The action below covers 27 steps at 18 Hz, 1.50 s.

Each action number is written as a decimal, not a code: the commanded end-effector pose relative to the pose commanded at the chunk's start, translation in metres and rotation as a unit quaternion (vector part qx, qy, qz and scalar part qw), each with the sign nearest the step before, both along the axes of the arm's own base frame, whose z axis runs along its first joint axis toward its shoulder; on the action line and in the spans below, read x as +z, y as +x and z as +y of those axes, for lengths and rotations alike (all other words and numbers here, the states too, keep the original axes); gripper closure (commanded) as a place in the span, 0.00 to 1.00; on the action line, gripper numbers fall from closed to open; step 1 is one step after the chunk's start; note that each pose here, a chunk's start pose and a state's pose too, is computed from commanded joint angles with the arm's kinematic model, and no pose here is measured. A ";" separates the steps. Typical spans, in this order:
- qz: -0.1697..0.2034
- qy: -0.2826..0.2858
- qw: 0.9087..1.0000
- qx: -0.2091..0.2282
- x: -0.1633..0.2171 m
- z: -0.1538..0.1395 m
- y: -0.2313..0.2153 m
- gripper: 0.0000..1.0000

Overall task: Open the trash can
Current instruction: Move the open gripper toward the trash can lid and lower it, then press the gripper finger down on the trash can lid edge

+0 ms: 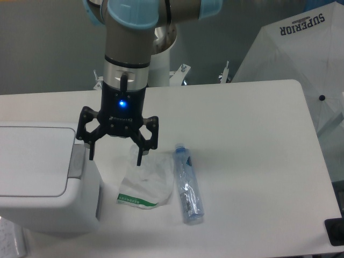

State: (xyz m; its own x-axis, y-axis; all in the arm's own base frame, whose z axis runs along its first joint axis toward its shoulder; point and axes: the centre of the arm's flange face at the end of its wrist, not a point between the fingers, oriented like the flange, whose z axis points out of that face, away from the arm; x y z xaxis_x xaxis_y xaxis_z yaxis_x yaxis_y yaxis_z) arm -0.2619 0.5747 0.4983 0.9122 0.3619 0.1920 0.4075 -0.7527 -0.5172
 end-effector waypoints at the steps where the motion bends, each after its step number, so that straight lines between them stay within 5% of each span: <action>1: -0.002 -0.001 1.000 0.000 -0.002 0.001 0.001 0.00; 27: -0.020 -0.015 1.000 0.000 -0.022 0.010 0.013 0.00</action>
